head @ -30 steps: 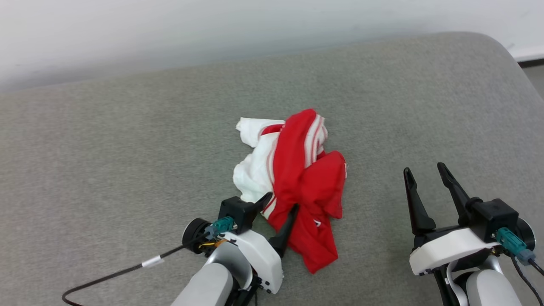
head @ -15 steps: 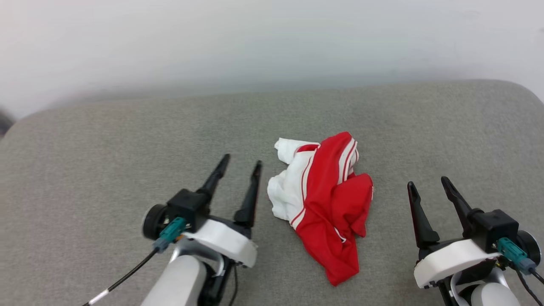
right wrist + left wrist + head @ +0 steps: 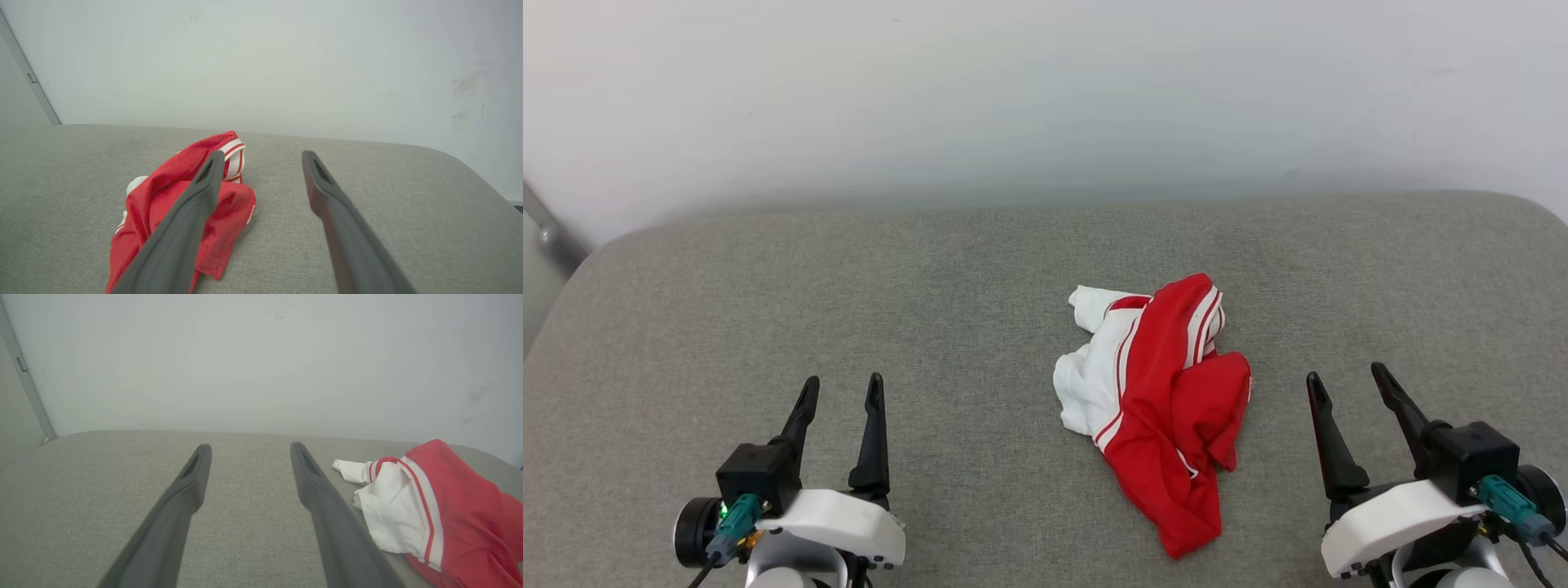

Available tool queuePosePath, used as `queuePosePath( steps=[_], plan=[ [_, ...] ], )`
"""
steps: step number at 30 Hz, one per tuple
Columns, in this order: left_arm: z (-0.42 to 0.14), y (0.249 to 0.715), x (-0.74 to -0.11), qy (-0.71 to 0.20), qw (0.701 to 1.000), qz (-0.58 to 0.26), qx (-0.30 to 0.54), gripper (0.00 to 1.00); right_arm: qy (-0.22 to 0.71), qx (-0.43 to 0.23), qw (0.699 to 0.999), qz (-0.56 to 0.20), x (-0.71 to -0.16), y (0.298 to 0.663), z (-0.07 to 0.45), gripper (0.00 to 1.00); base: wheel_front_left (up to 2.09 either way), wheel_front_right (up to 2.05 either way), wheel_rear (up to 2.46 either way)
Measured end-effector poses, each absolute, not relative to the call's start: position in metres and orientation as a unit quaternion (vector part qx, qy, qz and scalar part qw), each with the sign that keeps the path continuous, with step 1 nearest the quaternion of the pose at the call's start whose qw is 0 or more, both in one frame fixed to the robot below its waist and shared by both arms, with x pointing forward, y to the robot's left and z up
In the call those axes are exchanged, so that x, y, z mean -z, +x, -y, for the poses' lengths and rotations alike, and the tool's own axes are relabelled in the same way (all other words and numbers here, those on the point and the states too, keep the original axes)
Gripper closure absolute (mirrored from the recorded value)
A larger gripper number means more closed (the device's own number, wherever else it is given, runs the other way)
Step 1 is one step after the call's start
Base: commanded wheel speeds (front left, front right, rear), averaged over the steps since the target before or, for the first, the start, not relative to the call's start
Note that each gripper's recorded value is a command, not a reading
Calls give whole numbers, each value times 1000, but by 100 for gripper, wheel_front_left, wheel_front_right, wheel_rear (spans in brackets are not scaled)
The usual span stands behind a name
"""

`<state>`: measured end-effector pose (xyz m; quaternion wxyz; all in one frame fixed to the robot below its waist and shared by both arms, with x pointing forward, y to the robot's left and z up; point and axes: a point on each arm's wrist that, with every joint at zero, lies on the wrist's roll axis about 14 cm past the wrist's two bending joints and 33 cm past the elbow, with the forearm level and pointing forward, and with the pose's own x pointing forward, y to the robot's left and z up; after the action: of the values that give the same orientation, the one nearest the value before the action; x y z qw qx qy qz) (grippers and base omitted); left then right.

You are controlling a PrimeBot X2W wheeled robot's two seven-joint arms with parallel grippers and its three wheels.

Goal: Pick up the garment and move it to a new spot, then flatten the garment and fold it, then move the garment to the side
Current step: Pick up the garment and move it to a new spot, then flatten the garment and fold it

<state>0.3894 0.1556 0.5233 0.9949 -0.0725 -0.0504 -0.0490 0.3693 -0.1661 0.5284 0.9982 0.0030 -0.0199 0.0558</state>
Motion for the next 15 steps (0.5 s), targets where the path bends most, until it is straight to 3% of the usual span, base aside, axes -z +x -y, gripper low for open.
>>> queuePosePath(
  steps=[15],
  plan=[
    [-147,394,-521,-68,994,46,68,0,3,-51,999,16,-528,368,169,0,0,0,0]
  ],
)
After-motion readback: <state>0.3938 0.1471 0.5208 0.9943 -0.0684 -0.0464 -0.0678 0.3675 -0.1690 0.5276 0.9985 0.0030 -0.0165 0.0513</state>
